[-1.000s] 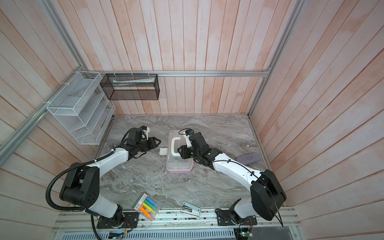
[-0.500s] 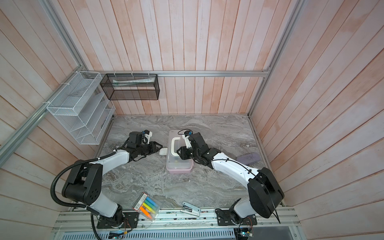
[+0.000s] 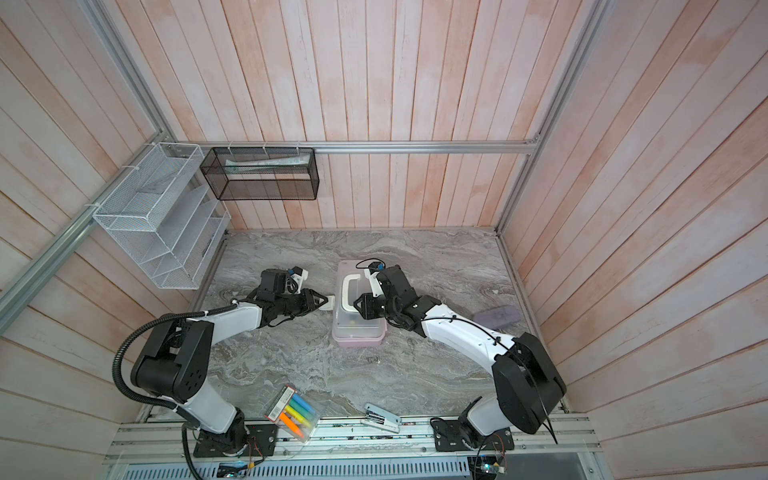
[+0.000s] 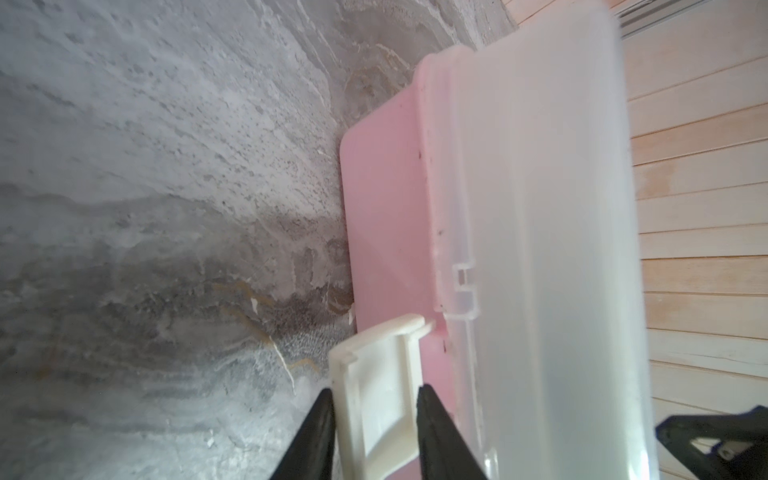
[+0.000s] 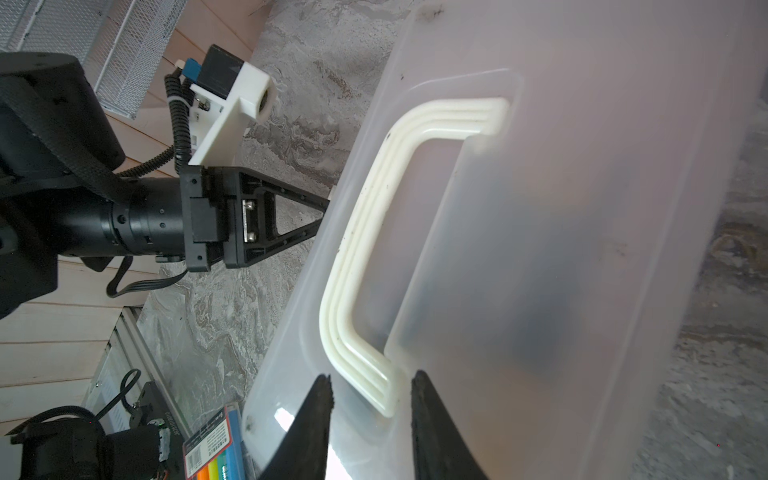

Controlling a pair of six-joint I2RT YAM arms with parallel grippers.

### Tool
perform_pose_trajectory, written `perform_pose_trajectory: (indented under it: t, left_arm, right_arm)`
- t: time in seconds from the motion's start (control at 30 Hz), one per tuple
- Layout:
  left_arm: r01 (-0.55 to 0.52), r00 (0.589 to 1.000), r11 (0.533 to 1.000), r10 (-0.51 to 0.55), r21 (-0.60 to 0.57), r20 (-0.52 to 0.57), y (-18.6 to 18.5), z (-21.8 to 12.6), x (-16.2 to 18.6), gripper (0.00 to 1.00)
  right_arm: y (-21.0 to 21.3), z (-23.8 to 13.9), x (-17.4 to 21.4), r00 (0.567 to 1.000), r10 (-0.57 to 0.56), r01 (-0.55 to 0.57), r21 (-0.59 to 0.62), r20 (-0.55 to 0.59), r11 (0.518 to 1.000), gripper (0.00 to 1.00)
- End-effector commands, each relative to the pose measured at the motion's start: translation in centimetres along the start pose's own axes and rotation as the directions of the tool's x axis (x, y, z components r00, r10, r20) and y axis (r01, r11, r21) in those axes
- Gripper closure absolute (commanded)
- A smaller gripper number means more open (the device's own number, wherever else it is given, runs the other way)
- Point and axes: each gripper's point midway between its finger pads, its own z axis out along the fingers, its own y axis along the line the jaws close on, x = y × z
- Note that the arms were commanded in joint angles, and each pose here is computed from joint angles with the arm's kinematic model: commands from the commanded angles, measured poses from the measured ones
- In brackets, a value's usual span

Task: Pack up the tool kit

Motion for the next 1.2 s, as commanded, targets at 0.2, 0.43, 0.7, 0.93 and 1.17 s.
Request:
perform_pose_trajectory:
  t: [0.2,0.43,0.7,0.93,1.17]
  left_arm:
    - [0.006,1.0,0.999,-0.005,0.054,-0.018,-0.6,0.1,0.5,0.8]
    - [0.015,1.0,0.999,-0.014,0.047,-0.02,-0.6,-0.1,0.5,0.87]
    - [0.0,1.0,0.998,0.0,0.061,-0.007,-2.1,-1.3,-0.2,0.87]
    - [-0.003,1.0,0.996,0.004,0.087,-0.007,-3.3,-1.8,-0.6,0.82]
    - [-0.009,1.0,0.994,0.01,0.107,-0.011,-4.1,-2.3,-0.7,0.8]
  right_arm:
    - [-0.5,0.6,0.2,1.0,0.014,-0.014,0.001,-0.013,1.0,0.69]
    - [-0.6,0.6,0.2,1.0,0.01,-0.01,0.003,-0.009,1.0,0.69]
    - [-1.1,0.7,0.4,1.0,0.012,-0.012,0.006,-0.007,1.0,0.7]
    - [-1.6,0.9,0.6,1.0,0.015,-0.015,0.005,-0.011,1.0,0.7]
    - [-1.8,1.2,0.9,1.0,0.019,-0.019,-0.002,-0.021,1.0,0.71]
